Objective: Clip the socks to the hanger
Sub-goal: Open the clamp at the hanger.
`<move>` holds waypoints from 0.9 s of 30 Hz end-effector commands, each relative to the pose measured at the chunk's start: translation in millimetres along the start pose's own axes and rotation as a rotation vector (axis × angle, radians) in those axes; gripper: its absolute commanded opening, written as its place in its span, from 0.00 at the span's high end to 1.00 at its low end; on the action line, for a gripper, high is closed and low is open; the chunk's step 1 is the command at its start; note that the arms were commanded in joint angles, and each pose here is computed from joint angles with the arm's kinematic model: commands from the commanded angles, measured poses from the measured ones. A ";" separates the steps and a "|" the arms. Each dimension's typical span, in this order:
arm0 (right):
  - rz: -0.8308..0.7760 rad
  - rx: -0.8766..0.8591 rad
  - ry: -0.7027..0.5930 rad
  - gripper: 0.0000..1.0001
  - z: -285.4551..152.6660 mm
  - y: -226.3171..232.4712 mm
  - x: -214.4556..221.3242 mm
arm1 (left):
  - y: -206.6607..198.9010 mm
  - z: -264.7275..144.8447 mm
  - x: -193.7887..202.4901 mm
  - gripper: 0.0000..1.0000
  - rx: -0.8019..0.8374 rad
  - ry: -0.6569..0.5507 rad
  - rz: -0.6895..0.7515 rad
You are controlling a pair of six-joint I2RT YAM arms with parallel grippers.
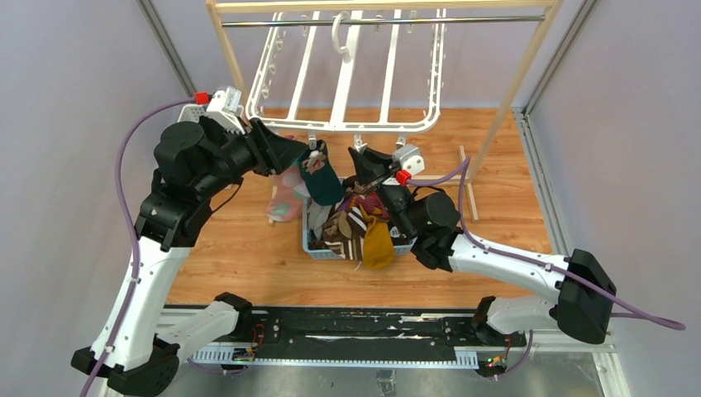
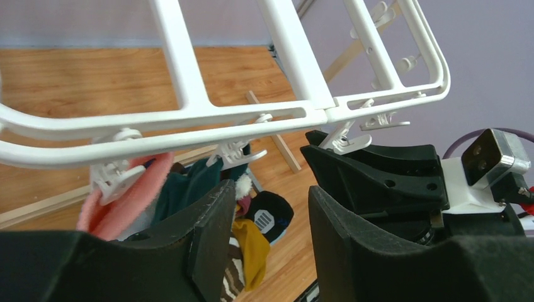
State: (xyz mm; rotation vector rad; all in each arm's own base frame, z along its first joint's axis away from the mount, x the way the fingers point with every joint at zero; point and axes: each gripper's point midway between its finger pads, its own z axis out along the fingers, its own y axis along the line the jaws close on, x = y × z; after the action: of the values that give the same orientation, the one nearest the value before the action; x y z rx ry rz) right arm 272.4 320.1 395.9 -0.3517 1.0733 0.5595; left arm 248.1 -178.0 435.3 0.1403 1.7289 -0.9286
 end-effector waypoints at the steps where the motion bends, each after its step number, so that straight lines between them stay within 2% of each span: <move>1: 0.038 -0.007 -0.035 1.00 -4.0 10.8 -18.3 | -20.1 -10.8 -2.1 0.48 0.084 0.009 -0.009; 13: 0.091 -0.062 0.068 1.00 11.3 44.2 -8.3 | -50.0 -6.0 6.1 0.44 0.238 0.084 0.128; 17: 0.076 -0.062 0.103 1.00 15.1 54.7 -6.7 | -49.8 0.5 10.0 0.43 0.223 0.078 0.213; 27: 0.090 -0.058 0.168 1.00 20.6 65.7 2.6 | -41.4 18.4 3.9 0.36 0.191 0.072 0.266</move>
State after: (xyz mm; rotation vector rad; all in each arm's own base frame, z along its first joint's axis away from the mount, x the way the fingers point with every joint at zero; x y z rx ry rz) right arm 255.4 376.3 401.5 -0.4110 1.2013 0.6296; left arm 233.7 -219.8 444.2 0.4974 1.6673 -0.9412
